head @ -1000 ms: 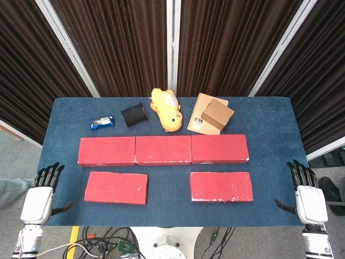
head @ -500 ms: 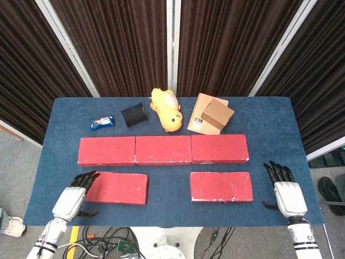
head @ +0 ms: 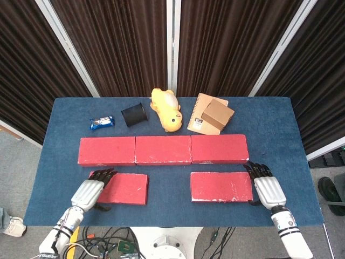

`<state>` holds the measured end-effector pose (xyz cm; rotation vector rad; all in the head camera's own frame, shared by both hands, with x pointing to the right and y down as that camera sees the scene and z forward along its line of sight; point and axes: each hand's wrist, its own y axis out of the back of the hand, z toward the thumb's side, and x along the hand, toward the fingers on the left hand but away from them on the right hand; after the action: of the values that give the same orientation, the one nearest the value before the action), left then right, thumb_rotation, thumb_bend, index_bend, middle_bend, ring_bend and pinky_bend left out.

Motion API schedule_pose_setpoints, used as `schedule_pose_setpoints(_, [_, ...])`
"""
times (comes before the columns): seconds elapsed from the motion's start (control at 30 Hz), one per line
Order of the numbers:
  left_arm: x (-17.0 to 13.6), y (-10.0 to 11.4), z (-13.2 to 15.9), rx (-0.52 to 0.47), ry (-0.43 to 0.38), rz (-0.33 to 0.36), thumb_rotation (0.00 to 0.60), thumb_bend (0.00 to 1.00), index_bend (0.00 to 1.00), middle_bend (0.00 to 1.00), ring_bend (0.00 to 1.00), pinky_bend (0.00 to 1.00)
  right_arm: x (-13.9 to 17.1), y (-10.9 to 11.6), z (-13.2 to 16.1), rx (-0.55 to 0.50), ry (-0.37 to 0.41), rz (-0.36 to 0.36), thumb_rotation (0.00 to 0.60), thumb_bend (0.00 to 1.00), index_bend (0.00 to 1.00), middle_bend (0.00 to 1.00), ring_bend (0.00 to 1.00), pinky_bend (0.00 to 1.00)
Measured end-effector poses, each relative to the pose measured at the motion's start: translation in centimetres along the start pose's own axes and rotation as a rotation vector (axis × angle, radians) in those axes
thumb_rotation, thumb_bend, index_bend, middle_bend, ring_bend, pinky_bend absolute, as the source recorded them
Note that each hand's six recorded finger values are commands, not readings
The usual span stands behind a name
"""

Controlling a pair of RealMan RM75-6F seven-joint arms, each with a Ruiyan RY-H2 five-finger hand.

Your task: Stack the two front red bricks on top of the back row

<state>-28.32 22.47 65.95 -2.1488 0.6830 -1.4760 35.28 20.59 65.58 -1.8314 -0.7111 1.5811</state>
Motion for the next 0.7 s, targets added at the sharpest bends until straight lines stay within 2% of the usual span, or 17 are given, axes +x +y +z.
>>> schedule_pose_setpoints(0.4, [1.7, -1.4, 0.1, 0.014, 0.001, -0.08, 0.6, 0.0, 0.01, 0.0, 0.0, 0.0, -2.4, -0.6, 1.7, 0.013, 0.045, 0.044, 0.6, 0.0, 0.0, 0.0, 0.0, 0.0])
schedule_pose_setpoints(0.6, [2.5, -1.8, -0.3, 0.015, 0.015, -0.104, 0.6, 0.0, 0.01, 0.0, 0.0, 0.0, -2.6, -1.3, 2.6, 0.01, 0.075, 0.083, 0.6, 0.0, 0.0, 0.0, 0.0, 0.0])
schedule_pose_setpoints(0.7, [2.5, -1.6, -0.3, 0.017, 0.017, -0.107, 0.6, 0.0, 0.01, 0.0, 0.0, 0.0, -2.5, -1.0, 2.5, 0.013, 0.074, 0.076, 0.6, 0.0, 0.0, 0.0, 0.0, 0.0])
